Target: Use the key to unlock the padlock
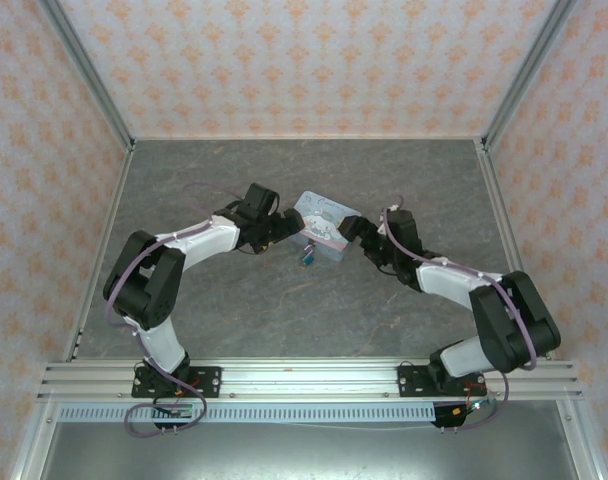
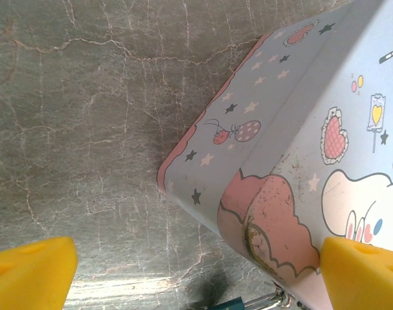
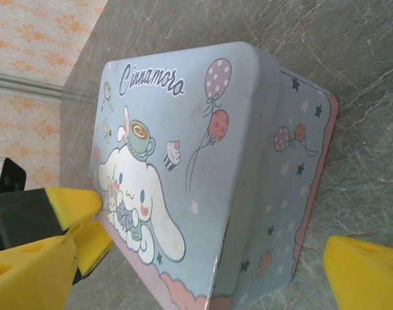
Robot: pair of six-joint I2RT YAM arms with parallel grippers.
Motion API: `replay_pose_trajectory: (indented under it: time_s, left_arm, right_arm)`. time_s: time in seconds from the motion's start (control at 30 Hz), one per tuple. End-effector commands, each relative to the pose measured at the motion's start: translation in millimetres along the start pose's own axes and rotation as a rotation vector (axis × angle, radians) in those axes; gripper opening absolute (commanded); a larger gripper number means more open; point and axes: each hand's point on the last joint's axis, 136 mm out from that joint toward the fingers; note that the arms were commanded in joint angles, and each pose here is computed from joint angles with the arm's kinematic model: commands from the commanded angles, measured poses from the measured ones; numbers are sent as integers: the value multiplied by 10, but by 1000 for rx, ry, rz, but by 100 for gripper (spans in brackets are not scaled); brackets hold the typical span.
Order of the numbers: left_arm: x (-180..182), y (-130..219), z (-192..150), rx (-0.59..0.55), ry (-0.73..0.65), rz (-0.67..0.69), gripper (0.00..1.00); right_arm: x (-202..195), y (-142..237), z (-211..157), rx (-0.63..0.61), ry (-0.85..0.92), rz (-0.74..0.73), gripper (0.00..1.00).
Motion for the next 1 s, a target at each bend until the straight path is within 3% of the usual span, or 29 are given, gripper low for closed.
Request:
replay_pose_trajectory:
  time_s: [0.0,0.6,0.97]
  left_arm:
    - [410,-37,-229,69,24,124,95]
    - [633,-63,-673,125,20,157,95]
    - [433,8,-860,132,-19,123,95]
  right_arm:
    - [91,-93,115,-4,30,37,97]
    - [443,-574,224,101,119,201,89]
    - [738,-791,361,126,153,321,87]
Point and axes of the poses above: each hand's point on the last joint's axis, 136 mm out from that joint toward the fingers, its own y axis back along the fingers, its own x axis along the line the jaws close on, z = x × y, and after that the axes turned 4 degrees about y, right-handed
